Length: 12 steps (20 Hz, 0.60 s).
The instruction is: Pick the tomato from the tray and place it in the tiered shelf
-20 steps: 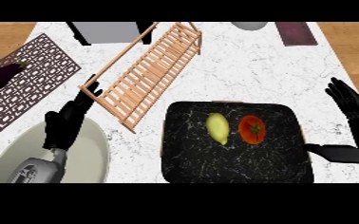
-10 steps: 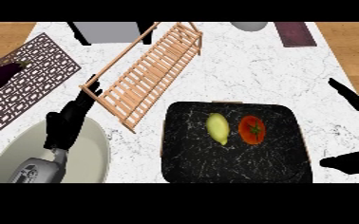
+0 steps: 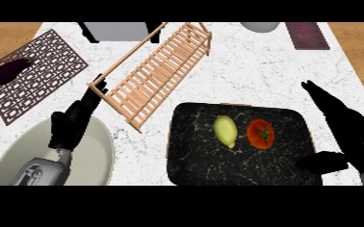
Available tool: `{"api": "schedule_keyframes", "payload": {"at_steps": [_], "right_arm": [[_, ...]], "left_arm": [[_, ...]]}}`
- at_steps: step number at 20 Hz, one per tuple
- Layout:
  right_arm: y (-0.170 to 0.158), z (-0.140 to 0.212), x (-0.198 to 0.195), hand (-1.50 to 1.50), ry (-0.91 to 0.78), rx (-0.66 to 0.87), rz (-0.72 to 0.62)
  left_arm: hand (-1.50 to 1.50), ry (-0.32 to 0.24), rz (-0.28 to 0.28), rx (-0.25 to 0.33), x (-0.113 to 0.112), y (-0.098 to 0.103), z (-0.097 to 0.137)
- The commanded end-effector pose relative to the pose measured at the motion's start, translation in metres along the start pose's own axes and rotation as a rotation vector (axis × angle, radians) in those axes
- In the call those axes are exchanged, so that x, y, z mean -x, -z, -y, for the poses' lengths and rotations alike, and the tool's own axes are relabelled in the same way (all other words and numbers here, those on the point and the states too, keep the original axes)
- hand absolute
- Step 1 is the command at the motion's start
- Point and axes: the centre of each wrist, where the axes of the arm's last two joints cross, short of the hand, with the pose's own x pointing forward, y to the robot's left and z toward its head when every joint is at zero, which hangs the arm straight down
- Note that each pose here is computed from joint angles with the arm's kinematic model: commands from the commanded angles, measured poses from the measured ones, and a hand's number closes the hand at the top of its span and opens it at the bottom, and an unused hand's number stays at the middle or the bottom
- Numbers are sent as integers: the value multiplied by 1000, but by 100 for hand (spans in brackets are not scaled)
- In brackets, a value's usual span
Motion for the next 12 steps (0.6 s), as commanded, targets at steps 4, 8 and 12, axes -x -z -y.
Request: {"api": "schedule_keyframes", "payload": {"at_steps": [4, 8, 12], "right_arm": [[-11, -35, -55, -150, -38, -91, -104], [4, -55, -78, -150, -69, -117, -166], [0, -55, -80, -150, -75, -117, -185]], "left_arm": [[0, -9, -175, 20, 32, -21, 4], [0, -2, -161, 19, 45, -23, 9], [0, -13, -146, 9, 45, -23, 12]]}}
